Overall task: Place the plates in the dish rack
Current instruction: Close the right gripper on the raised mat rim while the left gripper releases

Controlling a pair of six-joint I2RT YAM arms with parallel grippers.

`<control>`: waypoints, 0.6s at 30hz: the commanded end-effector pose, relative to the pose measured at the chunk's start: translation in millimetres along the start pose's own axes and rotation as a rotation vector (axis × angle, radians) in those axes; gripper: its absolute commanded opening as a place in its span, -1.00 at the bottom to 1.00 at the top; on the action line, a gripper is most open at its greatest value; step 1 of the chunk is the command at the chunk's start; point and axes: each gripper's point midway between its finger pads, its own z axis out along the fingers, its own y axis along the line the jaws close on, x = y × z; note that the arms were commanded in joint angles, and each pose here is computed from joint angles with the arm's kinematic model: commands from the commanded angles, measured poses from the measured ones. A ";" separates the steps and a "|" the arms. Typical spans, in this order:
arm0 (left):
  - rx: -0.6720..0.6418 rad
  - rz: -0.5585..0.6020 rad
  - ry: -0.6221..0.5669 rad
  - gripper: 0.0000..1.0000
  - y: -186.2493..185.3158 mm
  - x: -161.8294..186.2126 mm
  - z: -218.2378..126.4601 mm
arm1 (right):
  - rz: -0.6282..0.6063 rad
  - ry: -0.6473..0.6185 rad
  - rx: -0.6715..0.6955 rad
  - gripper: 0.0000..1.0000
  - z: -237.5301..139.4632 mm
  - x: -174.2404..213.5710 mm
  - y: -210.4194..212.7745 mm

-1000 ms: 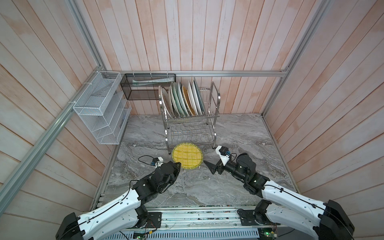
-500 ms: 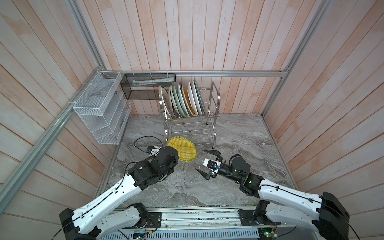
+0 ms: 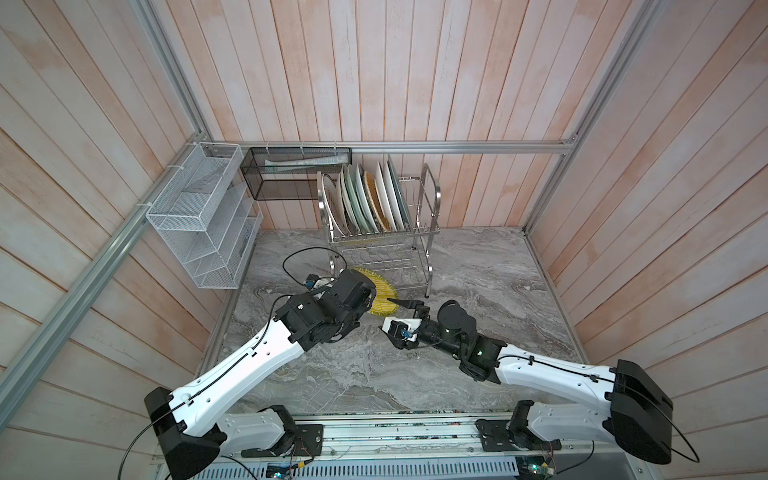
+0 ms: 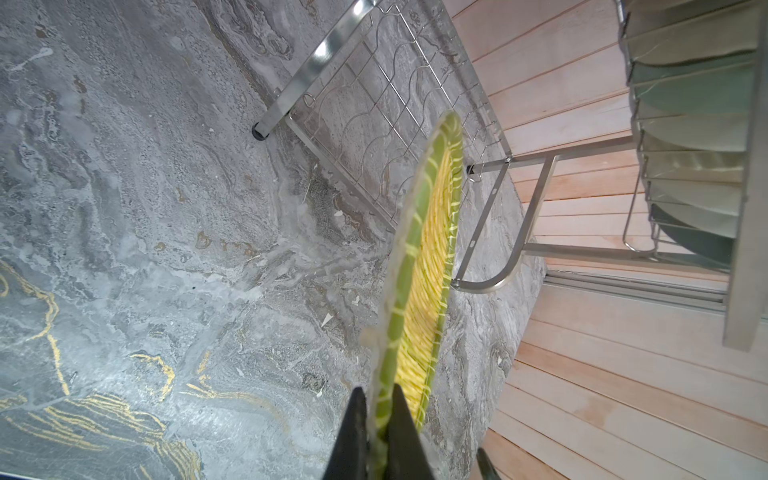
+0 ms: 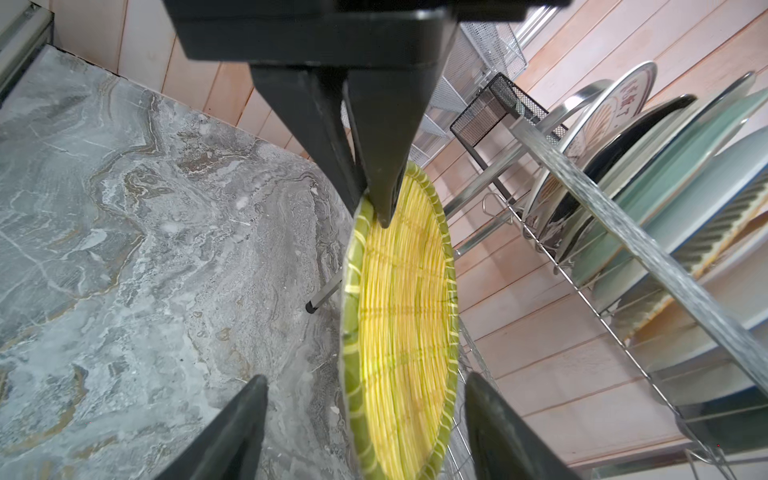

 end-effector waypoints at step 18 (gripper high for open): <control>0.026 0.018 0.024 -1.00 -13.7 1.1 -6.4 | -0.017 0.021 0.036 -0.76 23.6 -3.6 -6.5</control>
